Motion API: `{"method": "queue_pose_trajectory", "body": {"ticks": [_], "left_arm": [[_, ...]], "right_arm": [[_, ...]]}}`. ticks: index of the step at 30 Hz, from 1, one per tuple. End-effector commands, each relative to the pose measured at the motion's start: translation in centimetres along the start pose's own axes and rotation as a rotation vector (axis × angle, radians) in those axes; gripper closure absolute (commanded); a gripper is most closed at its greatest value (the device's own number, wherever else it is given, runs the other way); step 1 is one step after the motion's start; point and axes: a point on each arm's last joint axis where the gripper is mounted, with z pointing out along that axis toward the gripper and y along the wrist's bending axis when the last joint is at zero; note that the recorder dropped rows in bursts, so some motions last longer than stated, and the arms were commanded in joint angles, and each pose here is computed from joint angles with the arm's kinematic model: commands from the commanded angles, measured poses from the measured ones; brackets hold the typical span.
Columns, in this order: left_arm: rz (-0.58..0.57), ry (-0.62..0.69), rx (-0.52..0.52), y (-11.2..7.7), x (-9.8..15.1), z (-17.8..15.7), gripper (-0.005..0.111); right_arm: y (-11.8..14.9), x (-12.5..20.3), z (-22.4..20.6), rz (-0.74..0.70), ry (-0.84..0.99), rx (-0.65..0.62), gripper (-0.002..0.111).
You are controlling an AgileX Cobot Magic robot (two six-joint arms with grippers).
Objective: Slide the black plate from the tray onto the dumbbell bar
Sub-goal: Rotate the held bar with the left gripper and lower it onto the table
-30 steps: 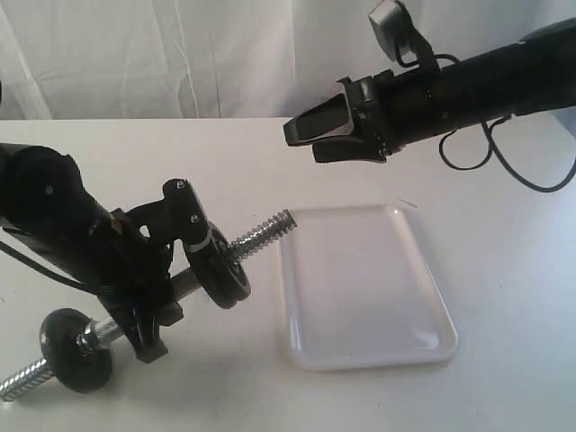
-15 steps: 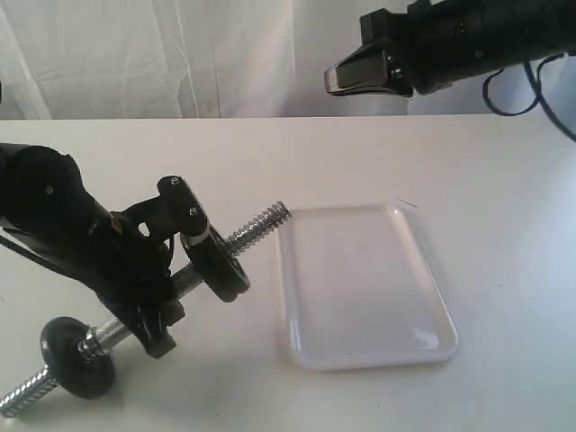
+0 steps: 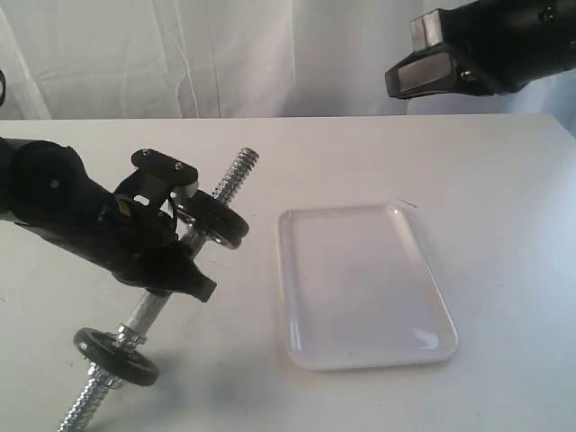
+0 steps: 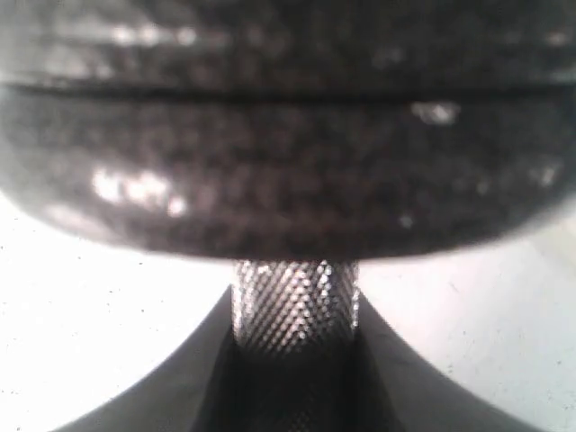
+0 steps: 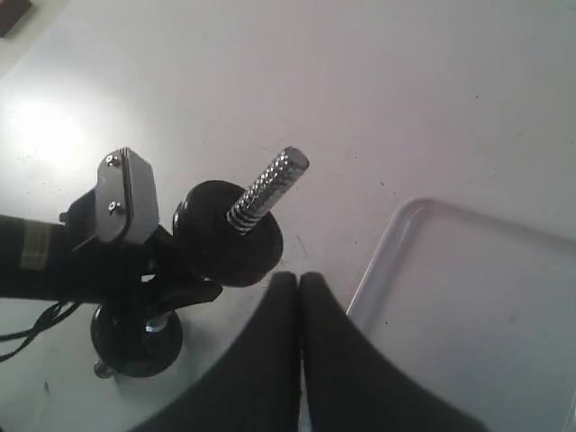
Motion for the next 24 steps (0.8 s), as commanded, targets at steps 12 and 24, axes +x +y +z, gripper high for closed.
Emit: {"method": "queue_pose_trajectory", "body": {"ticks": [12,24], "left_arm": [[-0.353,-0.349,-0.017,0.9,-4.9,-0.4,0.107],[-0.558,-0.419,-0.002,1.4,-5.3,1.2,0.107]], "right_arm": [[5.8,5.4,-7.4,-0.089,-0.123,0.005,0.108],[7.5,8.8,-9.5,-0.106,-0.175,0.024,0.108]]}}
